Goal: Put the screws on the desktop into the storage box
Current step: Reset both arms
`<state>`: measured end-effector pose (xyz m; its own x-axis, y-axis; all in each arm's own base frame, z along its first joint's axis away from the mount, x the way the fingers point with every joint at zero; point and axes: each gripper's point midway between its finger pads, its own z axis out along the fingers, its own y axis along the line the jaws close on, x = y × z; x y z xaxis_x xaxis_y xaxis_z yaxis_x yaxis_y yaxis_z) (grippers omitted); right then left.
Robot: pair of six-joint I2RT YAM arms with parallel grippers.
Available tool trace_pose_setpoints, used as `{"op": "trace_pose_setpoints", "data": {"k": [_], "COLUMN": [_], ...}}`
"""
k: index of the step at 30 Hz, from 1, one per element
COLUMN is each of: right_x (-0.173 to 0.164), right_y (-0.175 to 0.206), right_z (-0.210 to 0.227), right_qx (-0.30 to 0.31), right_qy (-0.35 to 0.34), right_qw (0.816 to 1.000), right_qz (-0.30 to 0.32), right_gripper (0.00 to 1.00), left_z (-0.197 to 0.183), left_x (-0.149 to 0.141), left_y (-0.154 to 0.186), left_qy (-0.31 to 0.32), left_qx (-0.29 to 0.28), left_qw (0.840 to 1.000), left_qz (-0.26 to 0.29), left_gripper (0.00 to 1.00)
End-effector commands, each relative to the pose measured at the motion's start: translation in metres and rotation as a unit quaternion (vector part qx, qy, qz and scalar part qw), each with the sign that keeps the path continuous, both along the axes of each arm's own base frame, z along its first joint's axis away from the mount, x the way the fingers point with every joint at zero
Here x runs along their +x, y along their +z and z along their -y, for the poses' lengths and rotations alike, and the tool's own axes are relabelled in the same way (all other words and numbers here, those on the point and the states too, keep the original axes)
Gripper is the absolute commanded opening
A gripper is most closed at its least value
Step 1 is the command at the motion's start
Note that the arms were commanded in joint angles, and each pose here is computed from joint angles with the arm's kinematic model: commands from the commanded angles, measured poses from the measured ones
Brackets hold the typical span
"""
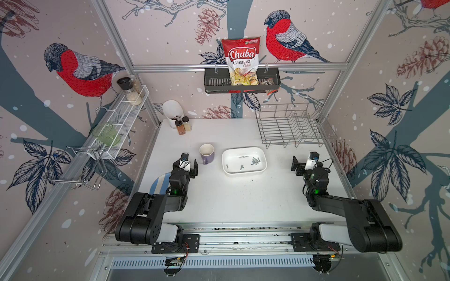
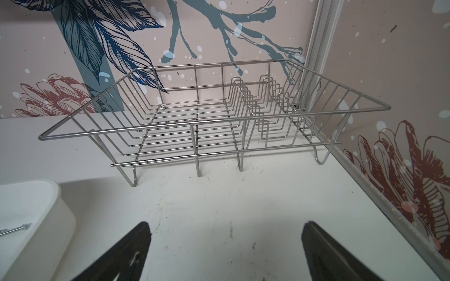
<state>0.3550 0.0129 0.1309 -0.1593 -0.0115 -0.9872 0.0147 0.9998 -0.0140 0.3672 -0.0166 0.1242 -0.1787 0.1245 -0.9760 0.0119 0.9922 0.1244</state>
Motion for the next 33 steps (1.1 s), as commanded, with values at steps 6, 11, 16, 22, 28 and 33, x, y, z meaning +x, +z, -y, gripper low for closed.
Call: {"op": "trace_pose_setpoints", "data": {"k": [6,11,16,22,28,33], "right_x": [-0.003,0.014,0.015,0.017,0.017,0.018], "right_y": [0.007,-0.003,-0.004,-0.004,-0.004,-0.005], "right_z": [0.013,0.026,0.030,0.031,0.031,0.030], "right_qx": [0.004,0.017,0.021,0.024,0.024,0.025], "right_qy": [-0.023,-0.066,-0.069,-0.068,-0.067,-0.066], "right_qw": [0.998,0.997,0.997,0.997,0.997,0.997], "right_qz": [0.059,0.020,0.019,0.016,0.016,0.014], "right_gripper": [1.00,1.00,1.00,1.00,1.00,1.00], "left_z": [-0.008,-0.019,-0.019,-0.019,-0.019,-0.019], "left_x": [0.009,0.015,0.013,0.014,0.013,0.013], "left_y": [0.002,-0.003,-0.003,-0.001,-0.001,-0.001], "left_qy": [-0.010,0.016,0.016,0.016,0.016,0.016], "left_qx": [-0.052,-0.064,-0.063,-0.063,-0.063,-0.064], "left_qw": [0.998,0.998,0.998,0.998,0.998,0.998], "left_qz": [0.026,0.006,0.009,0.011,0.012,0.011], "left_gripper": [0.84,0.98,0.98,0.98,0.98,0.98]}}
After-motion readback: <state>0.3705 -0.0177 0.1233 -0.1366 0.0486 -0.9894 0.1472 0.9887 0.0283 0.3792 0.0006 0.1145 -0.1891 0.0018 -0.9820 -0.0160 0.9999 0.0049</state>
